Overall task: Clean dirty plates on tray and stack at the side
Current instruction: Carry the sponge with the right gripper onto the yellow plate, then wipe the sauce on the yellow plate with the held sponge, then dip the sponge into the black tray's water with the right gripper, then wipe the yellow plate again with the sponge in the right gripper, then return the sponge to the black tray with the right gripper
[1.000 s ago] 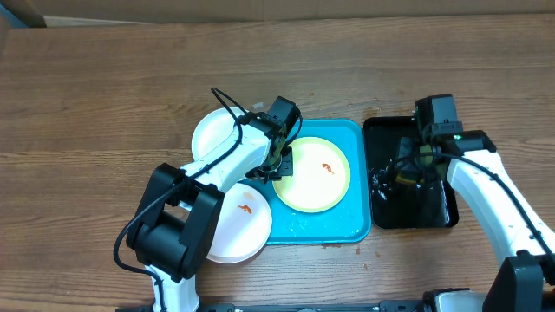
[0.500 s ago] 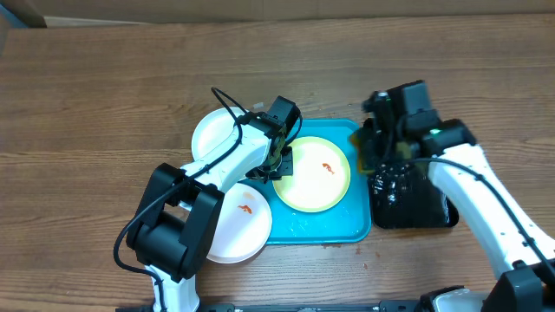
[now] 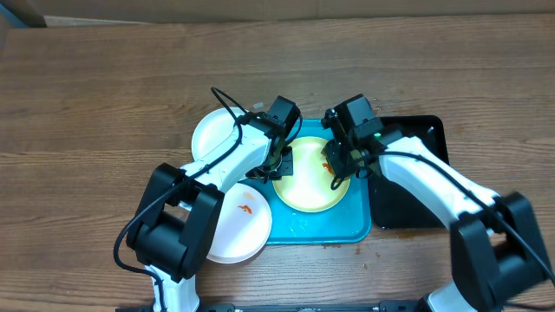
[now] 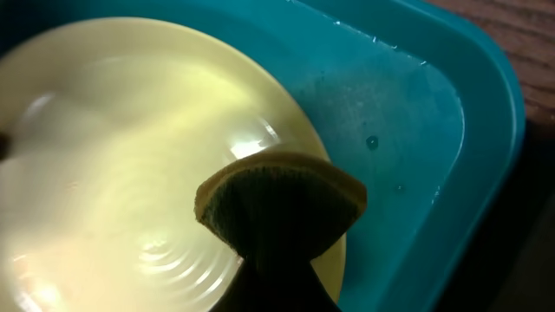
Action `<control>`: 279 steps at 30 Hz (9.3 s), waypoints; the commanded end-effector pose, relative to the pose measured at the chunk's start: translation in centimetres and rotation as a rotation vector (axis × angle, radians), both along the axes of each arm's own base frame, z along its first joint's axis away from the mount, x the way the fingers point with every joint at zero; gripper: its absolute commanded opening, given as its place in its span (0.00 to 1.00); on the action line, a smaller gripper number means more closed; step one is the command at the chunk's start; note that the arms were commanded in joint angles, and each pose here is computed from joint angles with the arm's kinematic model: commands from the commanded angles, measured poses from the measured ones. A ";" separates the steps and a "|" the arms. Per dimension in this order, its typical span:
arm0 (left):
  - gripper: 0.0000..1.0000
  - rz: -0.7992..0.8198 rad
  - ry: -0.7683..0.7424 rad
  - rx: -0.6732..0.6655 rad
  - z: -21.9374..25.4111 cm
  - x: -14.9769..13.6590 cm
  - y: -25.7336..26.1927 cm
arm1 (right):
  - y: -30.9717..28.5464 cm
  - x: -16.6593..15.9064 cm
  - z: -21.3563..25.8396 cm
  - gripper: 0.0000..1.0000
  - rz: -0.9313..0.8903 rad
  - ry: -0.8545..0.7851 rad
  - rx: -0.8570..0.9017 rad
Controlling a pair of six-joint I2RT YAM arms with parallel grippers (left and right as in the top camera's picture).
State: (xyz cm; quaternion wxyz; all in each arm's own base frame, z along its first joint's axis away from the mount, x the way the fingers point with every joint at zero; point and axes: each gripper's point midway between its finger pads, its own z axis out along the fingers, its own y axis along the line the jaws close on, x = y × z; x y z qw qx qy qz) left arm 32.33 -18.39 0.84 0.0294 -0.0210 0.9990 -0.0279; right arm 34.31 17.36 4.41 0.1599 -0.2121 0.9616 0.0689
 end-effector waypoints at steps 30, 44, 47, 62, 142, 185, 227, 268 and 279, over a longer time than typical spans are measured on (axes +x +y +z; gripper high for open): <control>0.04 0.020 0.007 0.052 -1.1 0.0 1.3 | 2.2 -2.4 -4.2 0.04 0.080 0.172 0.092; 0.05 0.020 0.007 0.053 -1.1 0.0 1.3 | 4.5 -3.9 -3.4 0.04 0.215 0.214 0.220; 0.06 0.020 0.007 0.052 -1.1 0.0 1.3 | 4.8 -4.2 -3.1 0.04 0.233 0.226 0.243; 0.09 0.019 0.011 0.046 -1.1 -0.1 1.2 | 3.9 -1.0 4.8 0.04 0.282 0.222 0.289; 0.11 0.019 -0.006 0.020 -1.0 0.4 0.7 | -16.1 1.7 0.5 0.04 -0.550 0.287 -0.017; 0.04 0.018 -0.002 0.019 -1.0 0.3 0.7 | 7.4 1.0 0.2 0.04 -0.250 0.159 0.310; 0.10 0.015 0.005 0.023 -1.1 0.1 0.8 | -5.7 4.0 7.2 0.04 -0.622 -0.064 0.153; 0.18 0.012 0.013 -0.012 -1.0 0.0 0.1 | -18.6 3.5 5.6 0.80 -0.823 0.030 0.174; 0.11 0.012 0.012 -0.012 -1.0 0.1 0.1 | -13.2 -0.9 3.4 0.04 -0.599 0.231 0.234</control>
